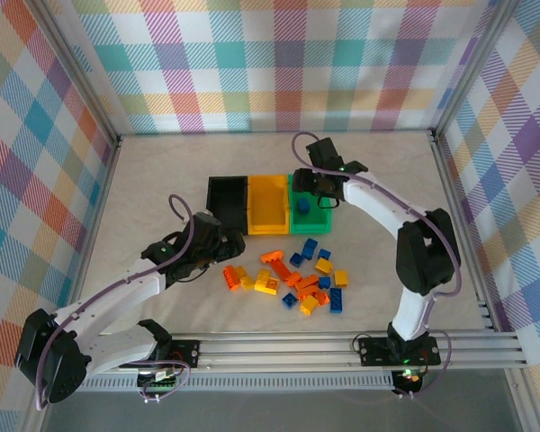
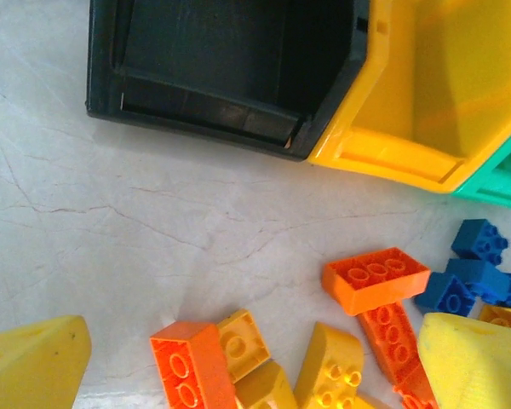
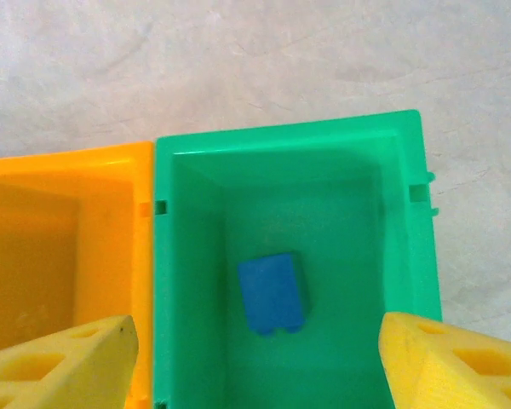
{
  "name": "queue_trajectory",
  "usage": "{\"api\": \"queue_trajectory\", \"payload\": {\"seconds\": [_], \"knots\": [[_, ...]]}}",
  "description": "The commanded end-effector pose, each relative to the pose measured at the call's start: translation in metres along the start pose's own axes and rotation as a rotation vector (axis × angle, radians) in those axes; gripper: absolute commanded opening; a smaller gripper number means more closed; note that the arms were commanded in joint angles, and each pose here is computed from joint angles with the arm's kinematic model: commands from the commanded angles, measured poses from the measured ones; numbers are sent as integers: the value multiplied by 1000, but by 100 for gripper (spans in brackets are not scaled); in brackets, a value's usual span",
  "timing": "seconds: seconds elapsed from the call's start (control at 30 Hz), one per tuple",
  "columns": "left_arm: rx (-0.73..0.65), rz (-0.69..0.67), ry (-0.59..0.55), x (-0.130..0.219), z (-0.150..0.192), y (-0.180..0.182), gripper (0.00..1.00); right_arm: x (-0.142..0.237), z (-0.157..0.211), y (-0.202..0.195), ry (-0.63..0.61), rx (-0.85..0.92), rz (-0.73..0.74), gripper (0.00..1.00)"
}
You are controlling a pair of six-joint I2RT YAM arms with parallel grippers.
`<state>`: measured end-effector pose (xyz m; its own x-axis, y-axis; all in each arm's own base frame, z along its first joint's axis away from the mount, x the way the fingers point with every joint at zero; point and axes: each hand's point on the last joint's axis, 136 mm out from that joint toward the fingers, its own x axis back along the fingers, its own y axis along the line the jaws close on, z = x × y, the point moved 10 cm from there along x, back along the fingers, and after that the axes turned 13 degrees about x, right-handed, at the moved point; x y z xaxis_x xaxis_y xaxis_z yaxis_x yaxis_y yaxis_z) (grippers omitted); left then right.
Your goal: Sort the legos into containers by color
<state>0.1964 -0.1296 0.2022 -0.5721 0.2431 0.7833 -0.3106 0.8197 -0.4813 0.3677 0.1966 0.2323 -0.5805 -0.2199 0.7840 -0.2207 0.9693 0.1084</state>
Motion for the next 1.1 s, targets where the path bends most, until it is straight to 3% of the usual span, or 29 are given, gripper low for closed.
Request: {"api": "queue_trajectory", "payload": {"seconds": [0.0,0.13,0.37,0.67,1.07], "knots": [[-27,-83,68,-10,6,6,95,27,12,6,-32,28,-44,76],[-46,-162,142,-35,27,11,91,33,40,3,-31,17,-71,76],[-58,-233,158,-58,47,14,80,42,63,-5,-31,22,-81,76],[-49,-307,189,-68,62,30,51,48,75,-10,-41,26,-79,76],[-42,-266,162,-52,58,32,18,46,84,-13,-34,12,-69,76]]}}
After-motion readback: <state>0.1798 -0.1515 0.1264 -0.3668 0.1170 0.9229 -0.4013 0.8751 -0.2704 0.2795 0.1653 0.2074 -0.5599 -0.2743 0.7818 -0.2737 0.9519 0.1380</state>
